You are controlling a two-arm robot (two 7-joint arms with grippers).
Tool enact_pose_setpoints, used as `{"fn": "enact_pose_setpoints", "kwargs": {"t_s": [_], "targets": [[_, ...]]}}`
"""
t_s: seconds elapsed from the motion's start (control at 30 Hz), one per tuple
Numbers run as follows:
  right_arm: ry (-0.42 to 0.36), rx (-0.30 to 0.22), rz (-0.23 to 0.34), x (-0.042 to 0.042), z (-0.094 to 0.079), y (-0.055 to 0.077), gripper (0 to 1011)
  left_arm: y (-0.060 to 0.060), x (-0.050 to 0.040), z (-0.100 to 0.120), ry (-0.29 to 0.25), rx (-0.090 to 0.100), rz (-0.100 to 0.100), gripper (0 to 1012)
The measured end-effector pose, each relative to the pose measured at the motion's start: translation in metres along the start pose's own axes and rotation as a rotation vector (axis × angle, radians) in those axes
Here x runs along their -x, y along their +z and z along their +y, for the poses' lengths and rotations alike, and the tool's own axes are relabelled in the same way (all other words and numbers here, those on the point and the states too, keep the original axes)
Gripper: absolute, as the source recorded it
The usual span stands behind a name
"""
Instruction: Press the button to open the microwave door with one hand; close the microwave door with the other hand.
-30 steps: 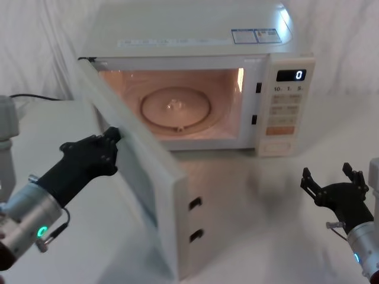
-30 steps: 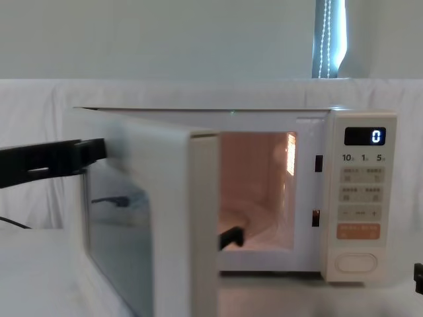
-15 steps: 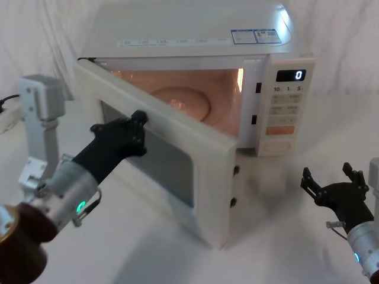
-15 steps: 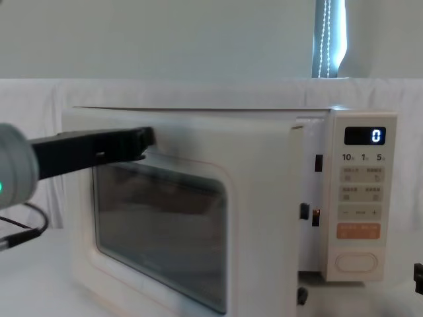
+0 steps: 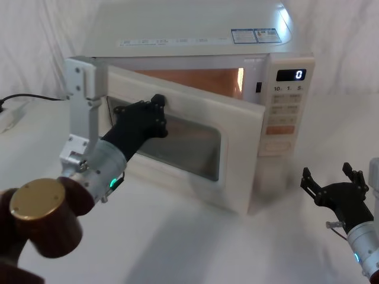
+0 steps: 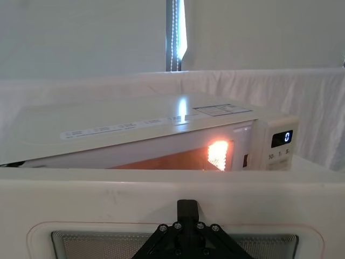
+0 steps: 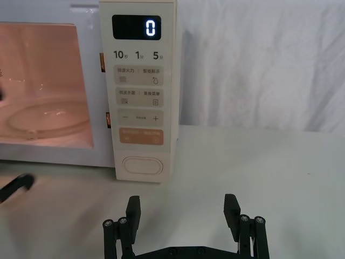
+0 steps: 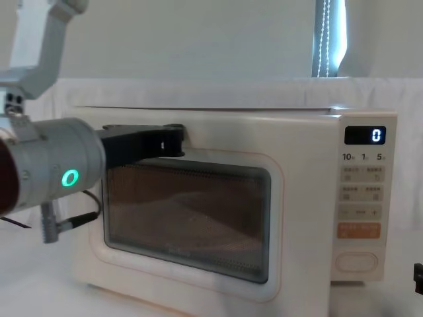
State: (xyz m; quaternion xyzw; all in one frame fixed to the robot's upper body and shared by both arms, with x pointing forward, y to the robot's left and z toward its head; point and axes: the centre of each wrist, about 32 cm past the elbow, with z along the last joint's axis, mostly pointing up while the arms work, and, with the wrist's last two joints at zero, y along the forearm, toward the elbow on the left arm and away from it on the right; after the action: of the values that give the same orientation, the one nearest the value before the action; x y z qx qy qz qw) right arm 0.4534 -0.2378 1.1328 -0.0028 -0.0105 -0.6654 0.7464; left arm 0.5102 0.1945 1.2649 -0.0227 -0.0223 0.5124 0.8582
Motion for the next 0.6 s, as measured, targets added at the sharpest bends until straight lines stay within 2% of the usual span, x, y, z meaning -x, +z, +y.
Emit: {"fn": "enact_pose_setpoints", "kwargs": {"t_s": [0.1,0.37,0.6], "targets": [[0.0,0.0,0.0,0.0,0.0,0.0,1002,0.0,0.0007,-0.007,0.002,-0.005,-0.006,0],[0.0,0.0,0.0,0.0,0.0,0.0,1002,0.004,0.0031,-0.029,0.009,-0.009,-0.041,0],[0.0,0.0,0.0,0.0,0.0,0.0,1002,0.004,0.0038,-0.045,0.026,-0.021,-0.072,0]]}}
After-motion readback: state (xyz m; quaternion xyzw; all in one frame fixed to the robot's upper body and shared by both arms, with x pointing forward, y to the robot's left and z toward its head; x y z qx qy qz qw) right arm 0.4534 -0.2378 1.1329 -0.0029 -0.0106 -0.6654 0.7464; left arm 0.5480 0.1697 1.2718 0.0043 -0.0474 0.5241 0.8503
